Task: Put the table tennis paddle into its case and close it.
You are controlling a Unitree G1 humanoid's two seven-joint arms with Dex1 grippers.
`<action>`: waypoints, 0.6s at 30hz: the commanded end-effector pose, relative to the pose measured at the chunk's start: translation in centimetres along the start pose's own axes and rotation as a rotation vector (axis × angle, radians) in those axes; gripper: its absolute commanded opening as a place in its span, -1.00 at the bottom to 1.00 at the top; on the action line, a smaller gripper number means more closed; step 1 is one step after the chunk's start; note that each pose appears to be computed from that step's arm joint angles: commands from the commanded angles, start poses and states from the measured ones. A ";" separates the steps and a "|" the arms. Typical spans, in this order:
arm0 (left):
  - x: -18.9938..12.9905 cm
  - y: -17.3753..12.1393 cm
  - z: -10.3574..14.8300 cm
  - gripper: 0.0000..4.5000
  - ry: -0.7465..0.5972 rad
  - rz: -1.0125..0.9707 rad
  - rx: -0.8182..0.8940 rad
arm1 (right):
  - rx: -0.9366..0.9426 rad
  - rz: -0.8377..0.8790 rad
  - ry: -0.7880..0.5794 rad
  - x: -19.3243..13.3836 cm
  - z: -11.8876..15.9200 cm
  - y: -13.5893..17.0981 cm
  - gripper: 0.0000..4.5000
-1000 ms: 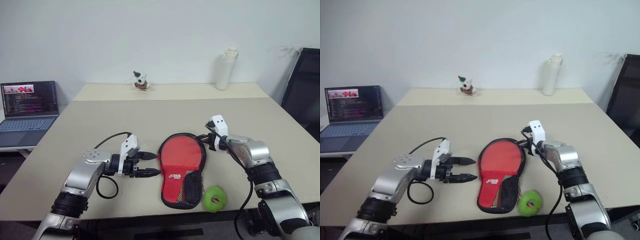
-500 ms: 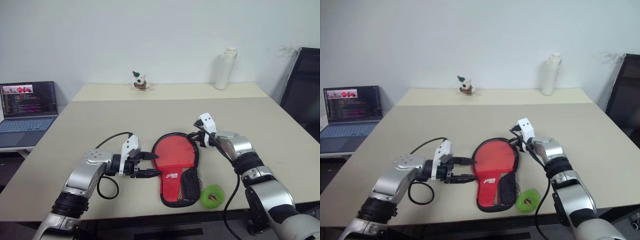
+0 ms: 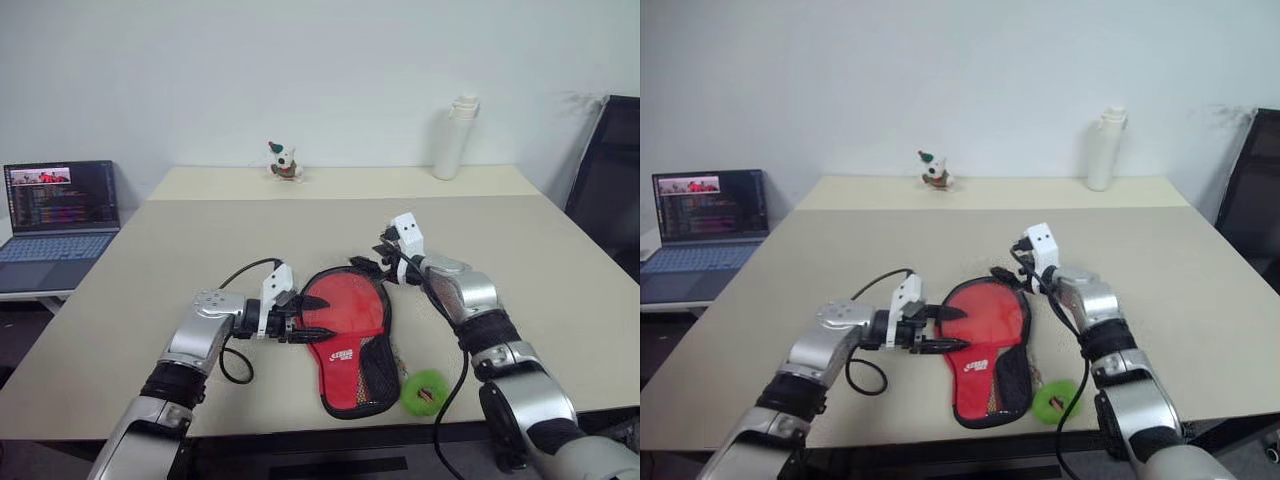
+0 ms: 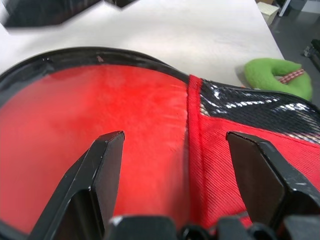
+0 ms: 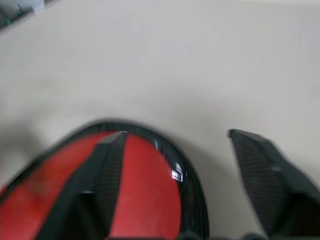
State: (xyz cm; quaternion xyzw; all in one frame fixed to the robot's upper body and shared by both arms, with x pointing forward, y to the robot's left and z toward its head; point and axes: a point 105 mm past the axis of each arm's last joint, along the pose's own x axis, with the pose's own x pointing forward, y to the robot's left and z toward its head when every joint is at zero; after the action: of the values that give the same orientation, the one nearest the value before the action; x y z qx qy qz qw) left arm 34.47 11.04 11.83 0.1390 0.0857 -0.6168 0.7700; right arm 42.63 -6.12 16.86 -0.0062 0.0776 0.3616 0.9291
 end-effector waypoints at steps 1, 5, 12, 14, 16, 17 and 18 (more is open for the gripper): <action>0.6 0.7 1.5 0.58 -0.007 -0.013 0.080 | -0.026 0.026 -0.104 -2.5 2.8 0.6 0.99; 1.4 1.5 2.2 0.58 0.006 -0.034 0.119 | -0.019 0.083 -0.083 -6.6 2.3 1.9 0.99; 2.2 3.7 3.2 0.58 0.078 -0.049 0.196 | 0.063 0.351 0.091 -15.7 -0.4 7.3 0.99; 2.8 3.8 3.0 0.58 0.090 -0.053 0.189 | 0.017 0.359 0.176 -17.5 -1.9 8.2 0.99; 3.4 3.7 2.6 0.58 0.100 -0.067 0.187 | -0.033 0.334 0.239 -18.4 -3.0 8.4 0.99; 3.9 3.5 2.4 0.58 0.104 -0.077 0.183 | -0.065 0.311 0.267 -18.7 -3.6 8.3 0.99; 4.3 3.4 2.2 0.58 0.109 -0.085 0.181 | -0.095 0.295 0.288 -18.9 -4.2 8.2 0.99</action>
State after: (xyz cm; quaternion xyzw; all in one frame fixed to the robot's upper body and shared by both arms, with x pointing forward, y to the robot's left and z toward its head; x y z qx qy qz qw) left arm 38.52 7.74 12.35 0.2213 0.0897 -0.6395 0.7307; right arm 23.08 -13.34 15.16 -0.0503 0.2208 0.4881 0.8429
